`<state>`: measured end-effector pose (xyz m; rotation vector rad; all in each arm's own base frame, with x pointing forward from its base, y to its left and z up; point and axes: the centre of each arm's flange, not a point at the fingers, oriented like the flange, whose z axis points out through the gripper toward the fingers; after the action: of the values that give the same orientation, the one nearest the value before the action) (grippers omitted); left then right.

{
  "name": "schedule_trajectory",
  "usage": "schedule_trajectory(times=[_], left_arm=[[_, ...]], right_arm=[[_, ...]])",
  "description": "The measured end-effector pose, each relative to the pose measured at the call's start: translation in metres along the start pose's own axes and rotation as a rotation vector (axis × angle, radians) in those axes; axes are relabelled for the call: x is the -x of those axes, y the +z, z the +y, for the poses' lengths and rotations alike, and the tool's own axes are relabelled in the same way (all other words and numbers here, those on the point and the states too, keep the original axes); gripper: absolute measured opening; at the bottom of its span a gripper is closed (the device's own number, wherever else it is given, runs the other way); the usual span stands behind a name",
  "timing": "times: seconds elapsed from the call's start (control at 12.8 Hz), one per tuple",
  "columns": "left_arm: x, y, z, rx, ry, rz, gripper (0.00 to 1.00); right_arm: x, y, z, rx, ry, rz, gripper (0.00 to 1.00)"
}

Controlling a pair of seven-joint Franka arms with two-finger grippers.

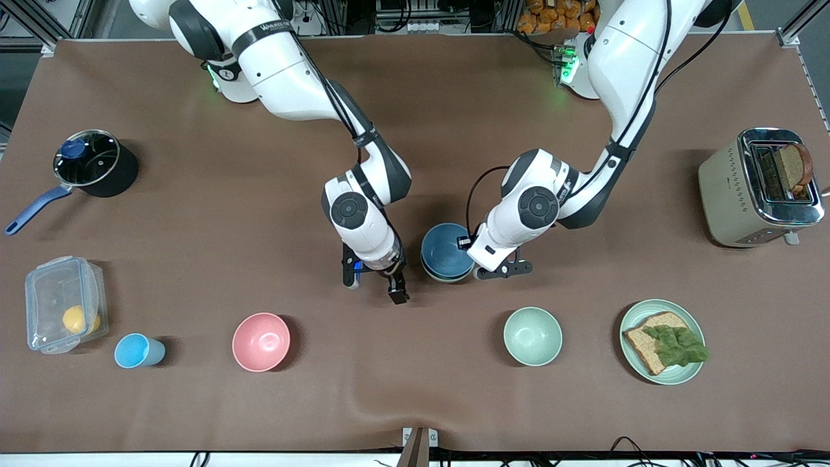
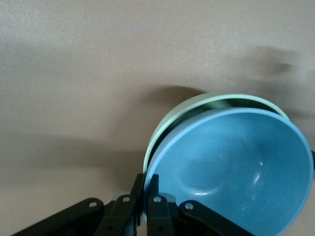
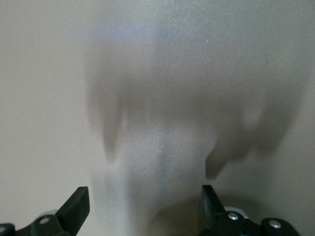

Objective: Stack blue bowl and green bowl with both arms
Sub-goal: 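Lower the blue bowl into the green bowl and open the left gripper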

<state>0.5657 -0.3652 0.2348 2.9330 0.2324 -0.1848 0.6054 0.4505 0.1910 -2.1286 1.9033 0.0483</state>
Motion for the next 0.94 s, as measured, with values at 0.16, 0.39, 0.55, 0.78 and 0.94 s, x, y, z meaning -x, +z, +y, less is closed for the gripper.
schedule_trajectory(times=[0.16, 0.39, 0.55, 0.78, 0.94], left_arm=[[-0.005, -0.007, 0.004, 0.013, 0.000, 0.014, 0.05], [-0.006, -0.002, 0.004, 0.012, -0.002, 0.009, 0.05], [-0.007, 0.003, 0.003, 0.011, -0.004, 0.003, 0.05], [-0.008, 0.002, 0.004, 0.012, -0.003, 0.005, 0.05], [-0.008, 0.002, 0.004, 0.013, -0.003, 0.005, 0.12]], right_arm=[[0.000, 0.000, 0.000, 0.000, 0.000, 0.000, 1.00], [0.000, 0.000, 0.000, -0.002, 0.000, -0.001, 1.00], [0.003, -0.001, 0.001, -0.001, 0.006, -0.004, 1.00], [0.014, 0.001, 0.007, 0.004, 0.014, -0.010, 1.00], [0.019, 0.001, 0.011, 0.007, 0.017, -0.012, 1.00]])
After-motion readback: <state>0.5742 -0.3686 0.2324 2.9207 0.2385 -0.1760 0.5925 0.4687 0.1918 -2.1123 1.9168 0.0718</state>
